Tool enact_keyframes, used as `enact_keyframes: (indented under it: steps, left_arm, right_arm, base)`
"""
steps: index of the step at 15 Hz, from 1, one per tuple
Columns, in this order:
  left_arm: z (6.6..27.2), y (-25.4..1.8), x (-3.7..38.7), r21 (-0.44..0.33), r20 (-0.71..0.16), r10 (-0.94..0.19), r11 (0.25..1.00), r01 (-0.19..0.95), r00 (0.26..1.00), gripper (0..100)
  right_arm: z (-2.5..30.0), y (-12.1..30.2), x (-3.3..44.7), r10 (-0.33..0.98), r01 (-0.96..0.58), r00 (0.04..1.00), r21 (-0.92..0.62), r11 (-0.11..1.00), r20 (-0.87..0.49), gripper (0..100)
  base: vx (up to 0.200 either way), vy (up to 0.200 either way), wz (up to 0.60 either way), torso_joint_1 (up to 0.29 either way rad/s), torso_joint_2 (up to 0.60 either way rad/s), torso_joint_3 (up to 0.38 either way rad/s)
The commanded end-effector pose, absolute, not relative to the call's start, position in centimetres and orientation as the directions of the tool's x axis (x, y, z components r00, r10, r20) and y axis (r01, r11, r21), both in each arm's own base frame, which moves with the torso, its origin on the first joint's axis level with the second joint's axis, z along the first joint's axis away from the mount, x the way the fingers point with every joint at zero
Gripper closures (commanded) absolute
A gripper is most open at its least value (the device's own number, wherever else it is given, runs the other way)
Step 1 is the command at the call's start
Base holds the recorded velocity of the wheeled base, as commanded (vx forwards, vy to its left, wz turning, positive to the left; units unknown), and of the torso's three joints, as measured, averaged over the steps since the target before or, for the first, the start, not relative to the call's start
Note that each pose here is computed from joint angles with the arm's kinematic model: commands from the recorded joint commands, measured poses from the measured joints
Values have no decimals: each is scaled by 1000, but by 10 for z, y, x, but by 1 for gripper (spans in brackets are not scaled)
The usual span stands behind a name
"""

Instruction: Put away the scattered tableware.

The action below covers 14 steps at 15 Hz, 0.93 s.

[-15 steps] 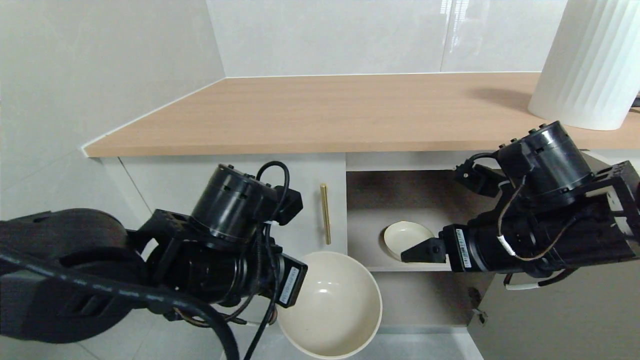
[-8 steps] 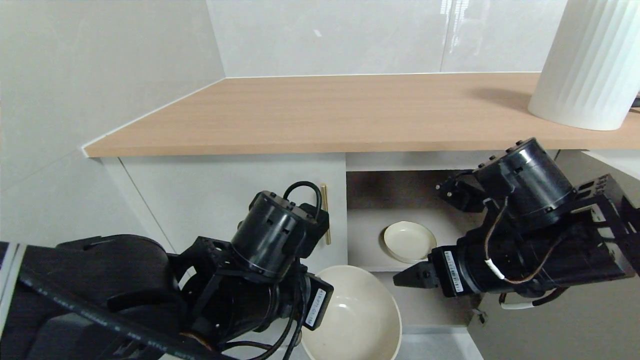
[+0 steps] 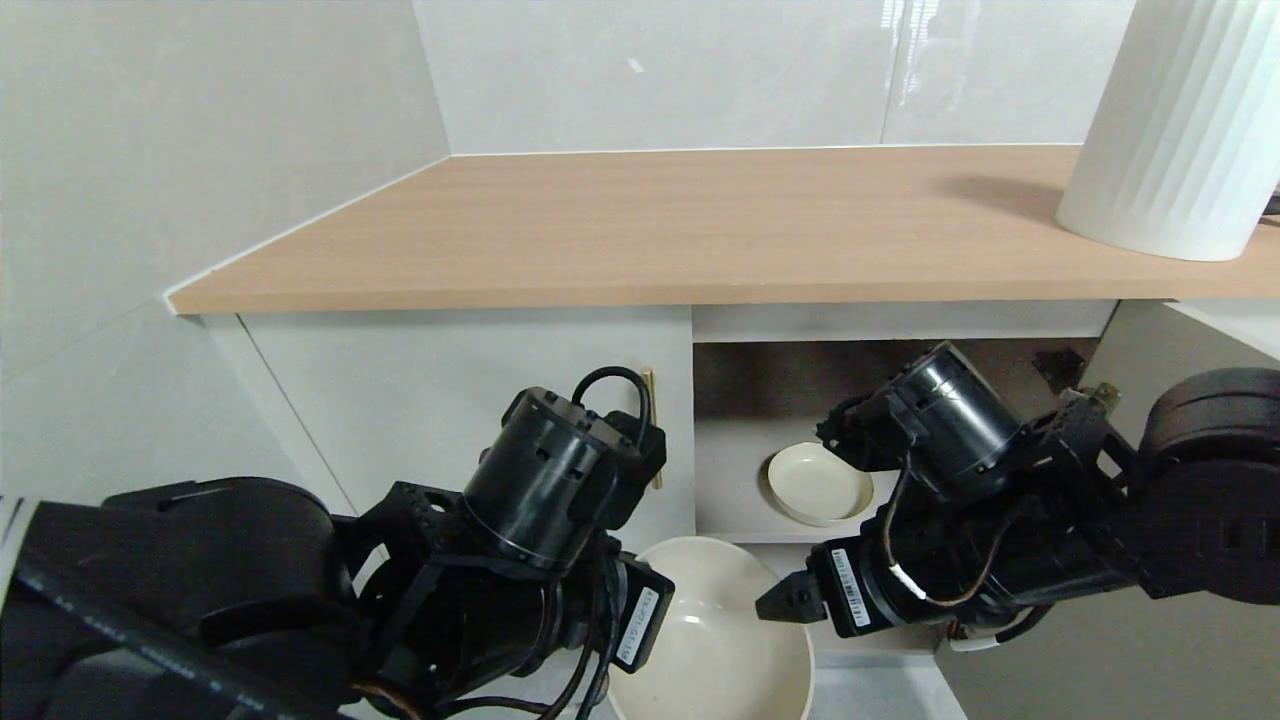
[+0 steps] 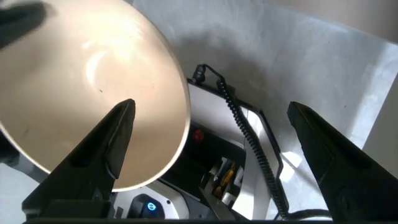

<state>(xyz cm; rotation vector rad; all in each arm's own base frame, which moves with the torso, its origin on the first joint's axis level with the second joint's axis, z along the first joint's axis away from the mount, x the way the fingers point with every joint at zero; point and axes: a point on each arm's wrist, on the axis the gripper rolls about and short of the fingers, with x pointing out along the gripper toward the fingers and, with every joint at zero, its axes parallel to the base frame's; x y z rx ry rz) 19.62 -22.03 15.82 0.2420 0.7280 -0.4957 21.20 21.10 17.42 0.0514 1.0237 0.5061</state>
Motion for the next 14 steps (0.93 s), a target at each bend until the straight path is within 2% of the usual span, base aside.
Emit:
enact_keyframes:
  steps: [1, 11, 12, 14]
  left_arm:
    - [160, -220, 195, 40, -683, -353, 857, 515, 640, 100]
    - [162, -221, 191, 37, -678, -364, 851, 523, 639, 100]
    - [162, -221, 191, 39, -679, -361, 852, 523, 639, 0]
    - [163, -221, 191, 28, -673, -361, 859, 511, 645, 0]
  right_arm:
    - [168, 215, 213, 419, -382, 401, 267, 885, -815, 100]
    - [166, 219, 214, 427, -386, 402, 274, 881, -809, 100]
    - [165, 218, 214, 426, -385, 401, 273, 882, -811, 100]
    - [164, 219, 214, 425, -385, 400, 272, 882, -812, 100]
  base:
    - [0, 0, 0, 0, 0, 0]
    - [0, 0, 0, 0, 0, 0]
    - [0, 0, 0, 0, 0, 0]
    - [0, 0, 0, 0, 0, 0]
